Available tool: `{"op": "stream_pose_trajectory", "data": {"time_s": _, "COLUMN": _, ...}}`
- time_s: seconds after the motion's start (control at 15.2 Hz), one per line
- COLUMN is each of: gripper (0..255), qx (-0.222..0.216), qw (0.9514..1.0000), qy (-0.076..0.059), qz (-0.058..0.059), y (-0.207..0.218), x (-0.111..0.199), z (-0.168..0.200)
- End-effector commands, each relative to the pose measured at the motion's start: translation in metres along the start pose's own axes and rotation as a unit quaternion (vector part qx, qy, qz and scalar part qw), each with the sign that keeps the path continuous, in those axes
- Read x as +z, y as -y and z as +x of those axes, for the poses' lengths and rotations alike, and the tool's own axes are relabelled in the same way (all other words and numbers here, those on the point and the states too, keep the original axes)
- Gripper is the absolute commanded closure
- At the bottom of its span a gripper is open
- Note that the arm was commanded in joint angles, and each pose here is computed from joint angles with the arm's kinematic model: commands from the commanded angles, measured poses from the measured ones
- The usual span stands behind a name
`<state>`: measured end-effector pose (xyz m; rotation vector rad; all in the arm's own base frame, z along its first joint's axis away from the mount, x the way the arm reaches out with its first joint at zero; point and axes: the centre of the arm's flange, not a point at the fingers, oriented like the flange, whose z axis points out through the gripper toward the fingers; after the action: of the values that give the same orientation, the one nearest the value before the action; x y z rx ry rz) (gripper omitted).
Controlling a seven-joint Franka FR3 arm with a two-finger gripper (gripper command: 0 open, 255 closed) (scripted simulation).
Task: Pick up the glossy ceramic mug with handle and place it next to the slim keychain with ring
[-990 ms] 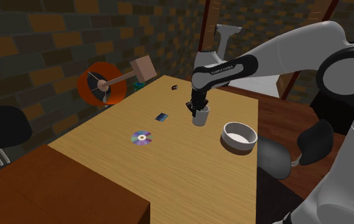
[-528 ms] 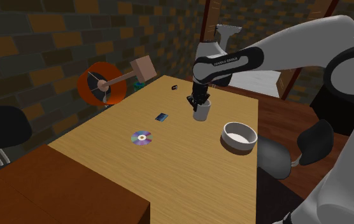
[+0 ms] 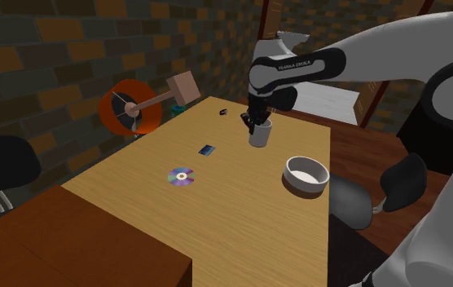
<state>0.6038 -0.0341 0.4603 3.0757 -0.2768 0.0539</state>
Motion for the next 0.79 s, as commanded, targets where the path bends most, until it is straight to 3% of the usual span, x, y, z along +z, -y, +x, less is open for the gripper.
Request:
{"op": "stream_pose_trajectory", "data": {"time_s": 0.0, "gripper": 255, "qx": 0.000, "qw": 1.0000, "qy": 0.000, "qz": 0.000, "y": 0.000, "x": -0.011, "z": 0.000}}
{"op": "stream_pose_trajectory", "data": {"time_s": 0.73, "gripper": 255, "qx": 0.000, "qw": 1.0000, "qy": 0.000, "qz": 0.000, "y": 0.006, "x": -0.063, "z": -0.008}}
